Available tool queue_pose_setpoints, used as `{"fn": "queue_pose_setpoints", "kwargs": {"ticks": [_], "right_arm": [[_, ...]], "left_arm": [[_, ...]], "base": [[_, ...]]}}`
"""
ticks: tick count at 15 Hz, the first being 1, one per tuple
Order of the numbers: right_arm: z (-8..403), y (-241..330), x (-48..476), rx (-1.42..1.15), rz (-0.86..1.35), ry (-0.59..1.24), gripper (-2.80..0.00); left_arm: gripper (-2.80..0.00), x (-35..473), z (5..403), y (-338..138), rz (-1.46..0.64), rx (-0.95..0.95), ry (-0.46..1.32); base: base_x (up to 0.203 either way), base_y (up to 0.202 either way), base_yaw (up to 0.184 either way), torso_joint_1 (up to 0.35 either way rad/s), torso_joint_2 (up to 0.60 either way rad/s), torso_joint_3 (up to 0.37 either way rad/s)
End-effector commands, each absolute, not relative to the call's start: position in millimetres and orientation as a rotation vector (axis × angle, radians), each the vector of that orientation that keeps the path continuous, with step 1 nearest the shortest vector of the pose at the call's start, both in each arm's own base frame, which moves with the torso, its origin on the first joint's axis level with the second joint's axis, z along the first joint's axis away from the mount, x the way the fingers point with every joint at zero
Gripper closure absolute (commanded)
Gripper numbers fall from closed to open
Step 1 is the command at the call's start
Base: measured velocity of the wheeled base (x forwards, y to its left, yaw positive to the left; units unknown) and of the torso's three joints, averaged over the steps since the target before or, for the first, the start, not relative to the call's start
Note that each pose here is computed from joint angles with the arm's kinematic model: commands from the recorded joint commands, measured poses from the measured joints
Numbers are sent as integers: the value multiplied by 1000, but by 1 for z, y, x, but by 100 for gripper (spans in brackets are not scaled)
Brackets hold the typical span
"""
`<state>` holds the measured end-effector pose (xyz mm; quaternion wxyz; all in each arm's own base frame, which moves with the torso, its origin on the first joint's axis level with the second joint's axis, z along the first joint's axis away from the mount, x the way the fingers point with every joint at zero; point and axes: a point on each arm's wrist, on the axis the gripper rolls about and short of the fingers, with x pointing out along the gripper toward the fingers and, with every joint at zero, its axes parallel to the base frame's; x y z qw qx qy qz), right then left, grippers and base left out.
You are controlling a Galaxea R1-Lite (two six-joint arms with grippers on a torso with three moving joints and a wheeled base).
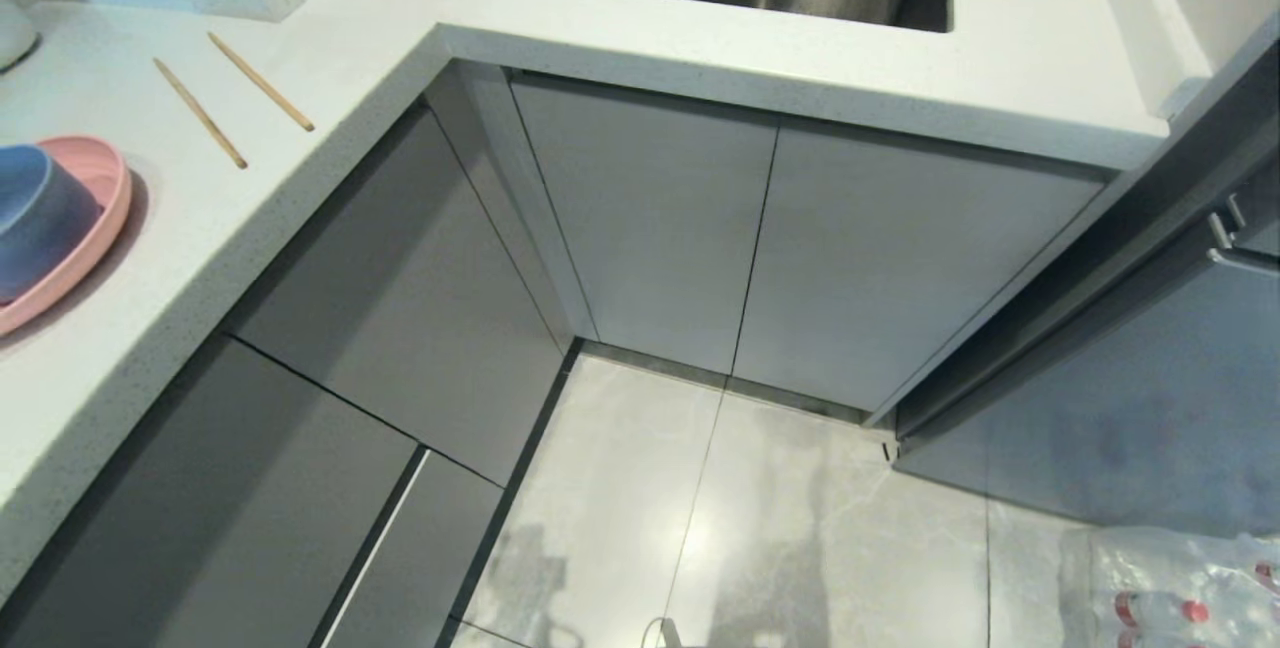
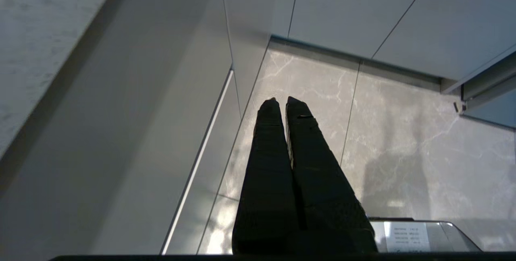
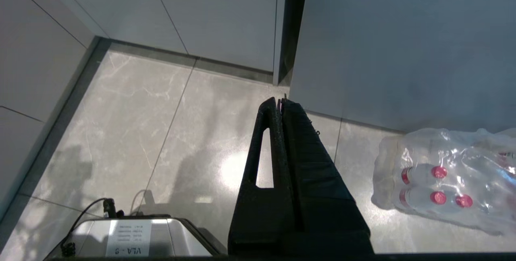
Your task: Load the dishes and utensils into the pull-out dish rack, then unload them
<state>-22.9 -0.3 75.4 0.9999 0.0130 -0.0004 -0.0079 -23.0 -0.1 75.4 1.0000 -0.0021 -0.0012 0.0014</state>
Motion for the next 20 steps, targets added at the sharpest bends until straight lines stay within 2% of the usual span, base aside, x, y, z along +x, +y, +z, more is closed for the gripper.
{"fn": "queue_pose_setpoints", "kwargs": {"ticks": [1, 20], "right_arm": [[75, 0, -23, 27, -16, 0, 0], [75, 0, -23, 26, -15, 0, 0]], "left_arm": [[0, -23, 75, 0, 5, -5, -2], [0, -23, 75, 0, 4, -5, -2]], "base": [[0, 0, 0, 0, 2, 195], [0, 0, 0, 3, 2, 206]]}}
